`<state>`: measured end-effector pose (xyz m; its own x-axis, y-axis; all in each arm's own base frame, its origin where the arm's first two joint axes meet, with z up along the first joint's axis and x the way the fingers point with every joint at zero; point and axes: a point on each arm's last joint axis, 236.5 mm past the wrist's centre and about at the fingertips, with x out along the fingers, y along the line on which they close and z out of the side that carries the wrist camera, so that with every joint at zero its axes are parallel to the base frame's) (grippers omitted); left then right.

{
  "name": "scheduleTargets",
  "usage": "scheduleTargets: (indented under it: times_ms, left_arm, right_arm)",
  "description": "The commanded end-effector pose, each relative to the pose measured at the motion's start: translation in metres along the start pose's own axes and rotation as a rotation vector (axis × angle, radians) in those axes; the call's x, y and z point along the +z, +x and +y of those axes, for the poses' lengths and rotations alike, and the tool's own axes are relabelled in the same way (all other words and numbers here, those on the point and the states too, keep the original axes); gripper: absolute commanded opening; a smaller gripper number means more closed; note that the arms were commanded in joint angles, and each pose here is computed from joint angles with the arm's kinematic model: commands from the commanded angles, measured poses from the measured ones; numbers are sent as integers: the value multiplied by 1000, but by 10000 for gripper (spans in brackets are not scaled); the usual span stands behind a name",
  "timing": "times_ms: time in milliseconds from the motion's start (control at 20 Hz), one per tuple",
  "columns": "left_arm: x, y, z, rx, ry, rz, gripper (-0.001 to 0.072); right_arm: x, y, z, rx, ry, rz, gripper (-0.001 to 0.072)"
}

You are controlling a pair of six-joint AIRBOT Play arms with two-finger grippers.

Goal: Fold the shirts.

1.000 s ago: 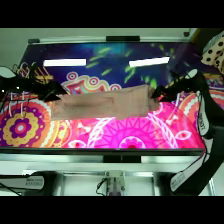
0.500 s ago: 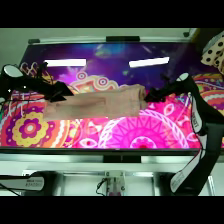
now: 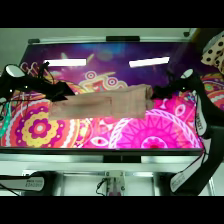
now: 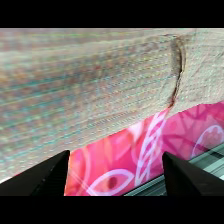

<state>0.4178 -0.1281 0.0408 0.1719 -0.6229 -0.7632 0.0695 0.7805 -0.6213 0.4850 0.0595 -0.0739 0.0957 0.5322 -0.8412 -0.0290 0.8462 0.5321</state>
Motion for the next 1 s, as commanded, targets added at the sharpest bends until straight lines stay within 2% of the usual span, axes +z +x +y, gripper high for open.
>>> scheduleTargets:
  times_ms: [0, 200, 250, 300, 350, 500, 550, 700, 950]
  left_arm:
    - [7, 3, -3, 4, 10, -28, 718]
    - [5, 10, -12, 1, 32, -22, 718]
    - [5, 11, -13, 1, 35, -21, 718]
    - [4, 12, -14, 0, 38, -19, 718]
    - [4, 12, -14, 0, 38, -19, 717]
    - [4, 12, -14, 0, 38, -17, 718]
    - [3, 12, -14, -1, 37, -15, 718]
    - [3, 12, -14, -1, 37, -15, 717]
    - [4, 12, -14, 0, 36, -18, 717]
  right_arm:
    - [8, -41, 11, 11, -16, -74, 46]
    - [-15, -46, -10, -78, -16, 17, 47]
    - [-16, -46, -12, -88, -17, 22, 87]
    - [-15, -46, -12, -90, -8, 16, 462]
    - [-14, -47, -14, -95, -6, 11, 695]
    - [-15, -52, -45, -196, 30, 10, 700]
    - [-16, -51, -52, -185, 52, 14, 701]
    - [-20, -34, -60, -38, 142, 37, 702]
    - [-14, 4, -63, 95, 206, 40, 702]
